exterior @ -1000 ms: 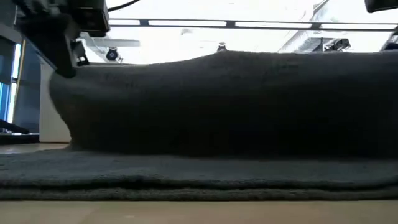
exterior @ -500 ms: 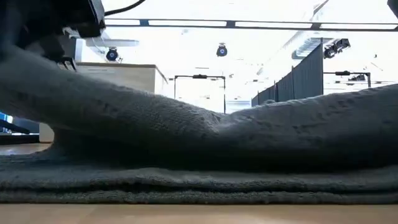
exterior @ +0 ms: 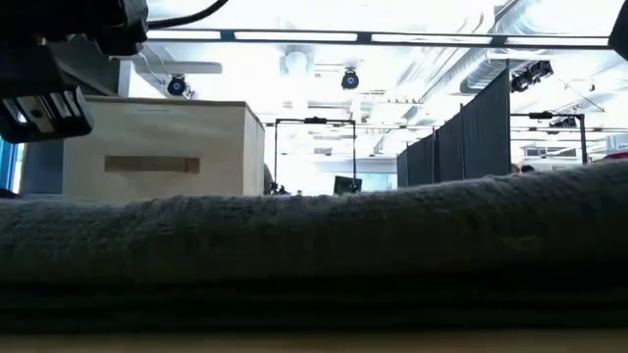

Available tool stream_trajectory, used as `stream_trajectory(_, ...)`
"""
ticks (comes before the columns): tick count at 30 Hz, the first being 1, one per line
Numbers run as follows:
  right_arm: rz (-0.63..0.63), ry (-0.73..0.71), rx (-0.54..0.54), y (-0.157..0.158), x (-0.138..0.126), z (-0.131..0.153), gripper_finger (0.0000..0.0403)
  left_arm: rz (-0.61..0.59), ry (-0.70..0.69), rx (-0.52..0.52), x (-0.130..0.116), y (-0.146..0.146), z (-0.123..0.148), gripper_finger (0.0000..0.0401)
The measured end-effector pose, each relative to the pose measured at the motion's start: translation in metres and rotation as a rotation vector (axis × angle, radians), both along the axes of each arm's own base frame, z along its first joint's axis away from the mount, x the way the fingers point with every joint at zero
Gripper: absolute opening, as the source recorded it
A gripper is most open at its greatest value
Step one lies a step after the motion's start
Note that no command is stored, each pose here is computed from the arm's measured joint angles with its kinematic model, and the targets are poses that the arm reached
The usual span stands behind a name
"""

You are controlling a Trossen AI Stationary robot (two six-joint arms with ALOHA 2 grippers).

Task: Fold towel
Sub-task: Fold the gray towel

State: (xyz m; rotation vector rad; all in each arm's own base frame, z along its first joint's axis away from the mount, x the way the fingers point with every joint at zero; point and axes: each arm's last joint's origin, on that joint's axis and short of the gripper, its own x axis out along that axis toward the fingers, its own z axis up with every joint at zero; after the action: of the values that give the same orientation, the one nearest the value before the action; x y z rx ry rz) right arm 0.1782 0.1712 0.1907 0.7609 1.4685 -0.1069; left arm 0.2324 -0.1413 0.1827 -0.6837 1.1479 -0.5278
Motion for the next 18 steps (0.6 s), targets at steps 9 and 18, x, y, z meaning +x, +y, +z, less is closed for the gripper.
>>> stream_trajectory(9,-0.535,0.097,-0.012,-0.012,-0.009,0.012,0.0144,0.106,0.049,0.284,-0.009,0.012,-0.014,0.0137)
stream_trajectory(18,-0.526,0.093,-0.123,-0.024,0.011,-0.024,0.0046,-0.006,-0.015,0.391,-0.005,0.017,-0.031,0.0055)
